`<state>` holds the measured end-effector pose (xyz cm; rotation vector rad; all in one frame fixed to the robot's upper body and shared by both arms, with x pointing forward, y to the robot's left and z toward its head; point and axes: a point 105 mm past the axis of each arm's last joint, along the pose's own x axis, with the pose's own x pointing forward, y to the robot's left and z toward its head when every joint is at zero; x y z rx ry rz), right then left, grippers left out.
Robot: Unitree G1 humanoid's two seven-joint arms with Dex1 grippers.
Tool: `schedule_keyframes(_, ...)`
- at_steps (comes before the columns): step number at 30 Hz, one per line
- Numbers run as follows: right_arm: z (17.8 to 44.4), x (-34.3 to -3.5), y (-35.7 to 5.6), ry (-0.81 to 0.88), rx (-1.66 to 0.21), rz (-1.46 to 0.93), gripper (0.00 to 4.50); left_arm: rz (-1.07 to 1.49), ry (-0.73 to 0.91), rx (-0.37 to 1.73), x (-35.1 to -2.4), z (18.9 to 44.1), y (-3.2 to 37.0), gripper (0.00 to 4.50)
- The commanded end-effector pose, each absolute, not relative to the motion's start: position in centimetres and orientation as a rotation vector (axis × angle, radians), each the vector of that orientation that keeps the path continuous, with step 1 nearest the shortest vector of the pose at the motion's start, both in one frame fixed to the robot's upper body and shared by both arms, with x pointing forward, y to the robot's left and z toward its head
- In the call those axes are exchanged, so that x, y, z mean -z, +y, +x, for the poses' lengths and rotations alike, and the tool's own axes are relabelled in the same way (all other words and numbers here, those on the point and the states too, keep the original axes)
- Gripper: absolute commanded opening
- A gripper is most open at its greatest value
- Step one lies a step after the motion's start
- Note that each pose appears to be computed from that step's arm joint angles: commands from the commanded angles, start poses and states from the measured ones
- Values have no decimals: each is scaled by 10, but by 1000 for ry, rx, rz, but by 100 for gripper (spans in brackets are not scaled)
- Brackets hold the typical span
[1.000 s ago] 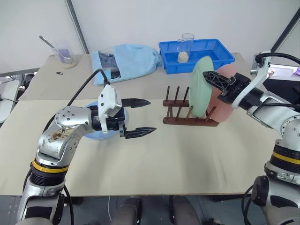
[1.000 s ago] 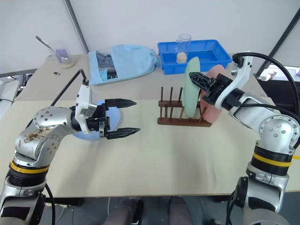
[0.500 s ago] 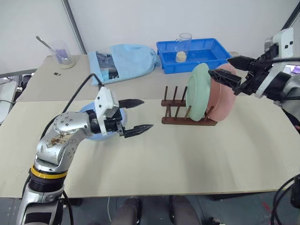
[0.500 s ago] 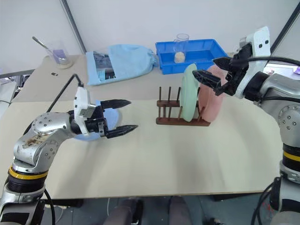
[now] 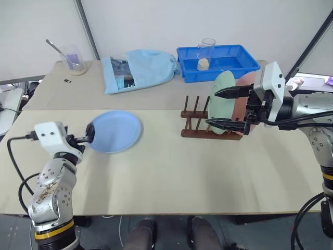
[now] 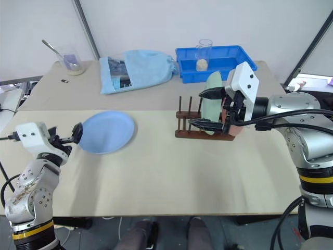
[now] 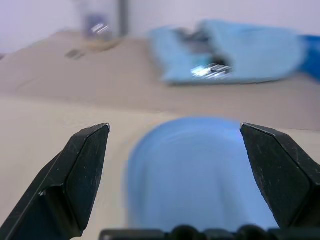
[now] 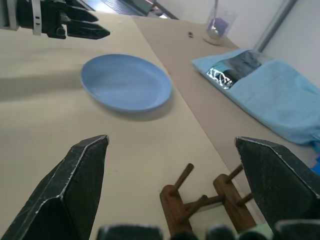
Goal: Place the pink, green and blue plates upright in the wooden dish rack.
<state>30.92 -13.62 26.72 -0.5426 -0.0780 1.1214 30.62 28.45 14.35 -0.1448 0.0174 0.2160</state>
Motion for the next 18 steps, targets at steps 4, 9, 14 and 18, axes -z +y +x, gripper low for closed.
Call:
schedule_keyframes(4, 309, -276, -133, -126, -1130, -623, 447, -271, 155, -216, -124, 320, 268, 450)
schedule_keyframes(9, 307, -275, -129, -126, -1147, -635, 447, -340, 268, -228, -108, 330, 261, 450)
schedule_keyframes(14, 304, -273, -129, -123, -1154, -667, 450, -431, 336, -231, -98, 336, 253, 375)
schedule_keyframes(18, 303, -275, -129, -128, -1150, -670, 450, -460, 353, -230, -97, 337, 249, 190)
